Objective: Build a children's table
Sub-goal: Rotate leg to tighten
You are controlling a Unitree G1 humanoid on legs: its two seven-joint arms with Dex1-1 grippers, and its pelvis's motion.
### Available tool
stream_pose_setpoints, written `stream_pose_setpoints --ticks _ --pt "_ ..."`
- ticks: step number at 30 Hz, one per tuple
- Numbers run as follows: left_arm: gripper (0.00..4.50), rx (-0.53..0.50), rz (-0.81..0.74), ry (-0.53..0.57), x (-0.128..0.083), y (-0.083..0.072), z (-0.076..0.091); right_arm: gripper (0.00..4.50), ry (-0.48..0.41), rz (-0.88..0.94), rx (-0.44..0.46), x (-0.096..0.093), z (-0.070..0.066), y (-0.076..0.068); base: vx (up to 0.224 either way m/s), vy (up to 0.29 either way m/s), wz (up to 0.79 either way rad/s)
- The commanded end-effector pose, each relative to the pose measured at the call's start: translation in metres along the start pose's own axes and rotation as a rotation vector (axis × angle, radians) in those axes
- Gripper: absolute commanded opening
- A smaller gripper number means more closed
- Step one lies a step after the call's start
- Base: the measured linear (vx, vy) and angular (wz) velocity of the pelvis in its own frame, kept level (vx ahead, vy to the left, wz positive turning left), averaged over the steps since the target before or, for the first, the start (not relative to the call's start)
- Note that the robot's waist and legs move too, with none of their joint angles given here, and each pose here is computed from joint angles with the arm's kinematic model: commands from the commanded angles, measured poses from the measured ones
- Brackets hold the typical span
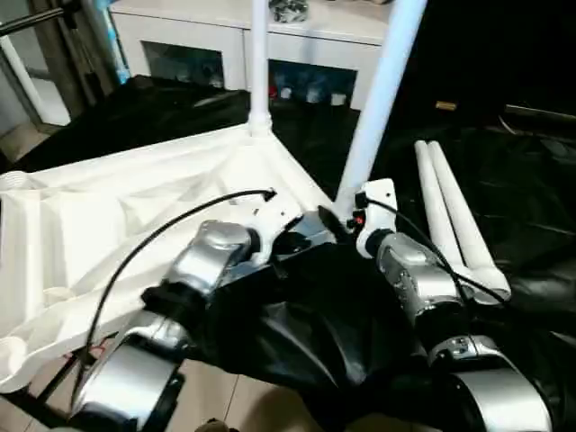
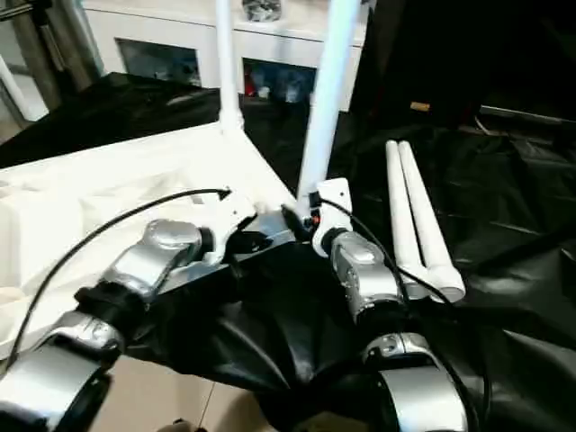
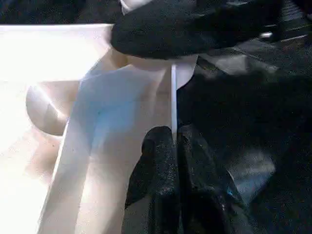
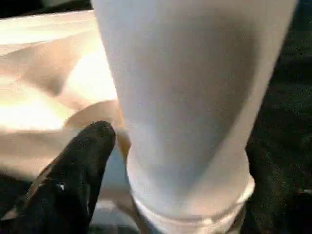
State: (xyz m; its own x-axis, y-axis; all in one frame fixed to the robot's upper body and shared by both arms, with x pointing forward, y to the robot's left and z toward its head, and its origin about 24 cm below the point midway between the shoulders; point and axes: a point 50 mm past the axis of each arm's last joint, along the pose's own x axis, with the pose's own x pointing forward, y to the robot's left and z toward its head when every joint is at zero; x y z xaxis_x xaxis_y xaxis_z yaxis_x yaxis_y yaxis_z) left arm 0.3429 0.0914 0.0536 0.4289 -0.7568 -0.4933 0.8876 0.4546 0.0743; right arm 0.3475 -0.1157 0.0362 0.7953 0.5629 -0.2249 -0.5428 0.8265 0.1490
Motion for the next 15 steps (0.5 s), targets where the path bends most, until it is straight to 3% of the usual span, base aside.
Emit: stream_pose_setpoints --ticks 1,8,13,15 --pt "0.0 0.085 -0.159 -0.117 0.003 -0.015 0.02 3.89 0.032 0.325 -0.018 -0.001 -0.007 0.03 0.0 0.0 0.0" --pt "0.0 0.125 -0.326 -0.081 -0.016 -0.018 0.007 3.89 0.069 0.554 -0.086 -0.033 -0.003 0.019 0.0 0.0 0.0" --pt "0.0 0.133 -0.364 -0.056 -0.026 -0.015 0.002 3.89 0.092 0.655 -0.103 -0.046 -0.004 0.02 0.0 0.0 0.0" --pt "0.0 0.134 -0.384 -0.049 -0.03 -0.014 0.0 3.64 0.125 0.706 -0.104 -0.052 -0.007 0.023 0.0 0.0 0.0"
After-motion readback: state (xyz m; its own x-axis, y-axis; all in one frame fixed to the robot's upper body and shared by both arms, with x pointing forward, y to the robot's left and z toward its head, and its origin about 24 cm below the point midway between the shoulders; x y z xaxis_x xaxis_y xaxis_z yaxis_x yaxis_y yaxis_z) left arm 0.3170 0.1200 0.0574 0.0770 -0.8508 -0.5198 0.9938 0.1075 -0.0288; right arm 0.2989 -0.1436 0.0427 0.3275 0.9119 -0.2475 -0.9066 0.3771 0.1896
